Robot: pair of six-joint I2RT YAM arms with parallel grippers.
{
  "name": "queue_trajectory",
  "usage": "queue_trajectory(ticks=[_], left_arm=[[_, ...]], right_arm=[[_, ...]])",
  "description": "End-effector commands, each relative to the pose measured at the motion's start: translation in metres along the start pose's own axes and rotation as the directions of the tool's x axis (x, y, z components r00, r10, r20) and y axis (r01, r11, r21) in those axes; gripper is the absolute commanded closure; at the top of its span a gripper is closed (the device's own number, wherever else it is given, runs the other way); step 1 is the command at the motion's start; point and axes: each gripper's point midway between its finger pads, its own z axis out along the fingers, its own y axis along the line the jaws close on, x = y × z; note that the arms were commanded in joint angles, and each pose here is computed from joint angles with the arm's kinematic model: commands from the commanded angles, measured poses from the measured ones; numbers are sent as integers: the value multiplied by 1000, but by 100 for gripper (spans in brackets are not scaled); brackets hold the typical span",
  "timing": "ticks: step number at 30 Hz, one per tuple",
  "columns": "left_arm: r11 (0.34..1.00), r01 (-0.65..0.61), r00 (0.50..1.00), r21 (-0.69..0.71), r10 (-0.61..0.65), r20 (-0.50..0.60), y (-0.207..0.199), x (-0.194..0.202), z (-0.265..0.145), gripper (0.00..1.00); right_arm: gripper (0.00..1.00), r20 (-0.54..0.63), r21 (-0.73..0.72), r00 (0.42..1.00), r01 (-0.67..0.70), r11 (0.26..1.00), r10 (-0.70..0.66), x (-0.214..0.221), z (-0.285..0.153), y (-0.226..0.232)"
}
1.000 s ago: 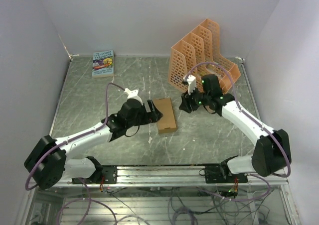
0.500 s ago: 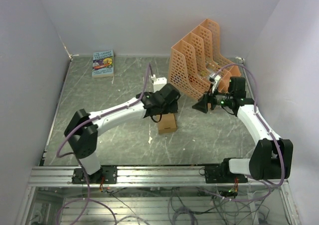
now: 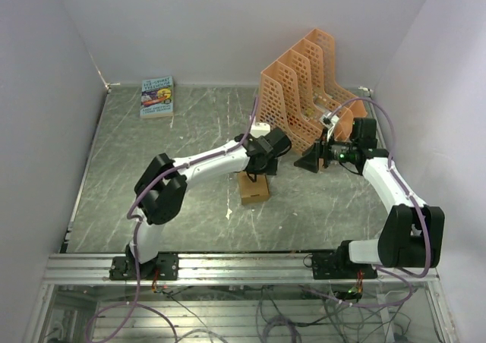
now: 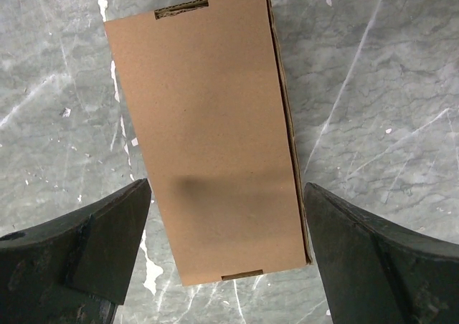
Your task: Fold the paper box
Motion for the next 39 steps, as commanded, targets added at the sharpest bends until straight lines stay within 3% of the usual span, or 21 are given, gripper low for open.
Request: queue_trajectory(ticks=[1, 3, 5, 7, 9, 12, 23, 31, 39], left_arm=[[1000, 0, 999, -19, 1, 36, 3, -14, -11, 1], [999, 33, 995, 16, -35, 94, 11, -24, -26, 2], [986, 104, 980, 131, -124, 155, 19, -35, -42, 5], [956, 163, 965, 242, -206, 164, 34, -38, -48, 16], [926, 215, 957, 309, -263, 123, 54, -34, -40, 34], [915, 248, 960, 318, -276, 46, 78, -15, -22, 48], [937, 232, 972, 263, -216, -88, 82, 40, 34, 73], [911, 248, 968, 330, -220, -120, 64, 51, 52, 74], [869, 262, 965, 419, -228, -130, 39, 48, 65, 74]], right_arm=[[31, -13, -18, 999, -51, 999, 51, 10, 9, -1], [39, -52, 26, 997, -59, 998, 60, 19, 20, -5], [61, -87, 70, 995, -41, 997, 47, 26, 32, -6], [83, -126, 97, 991, -27, 995, 40, 34, 45, -6], [100, -172, 124, 984, -27, 992, 48, 42, 53, -9], [100, -230, 186, 970, -35, 982, 78, 56, 63, -19], [100, -387, 252, 916, -8, 968, 109, 85, 110, -19], [100, -416, 163, 903, -42, 986, 108, 80, 136, -6], [100, -355, 74, 934, -14, 997, 40, 44, 138, 20]])
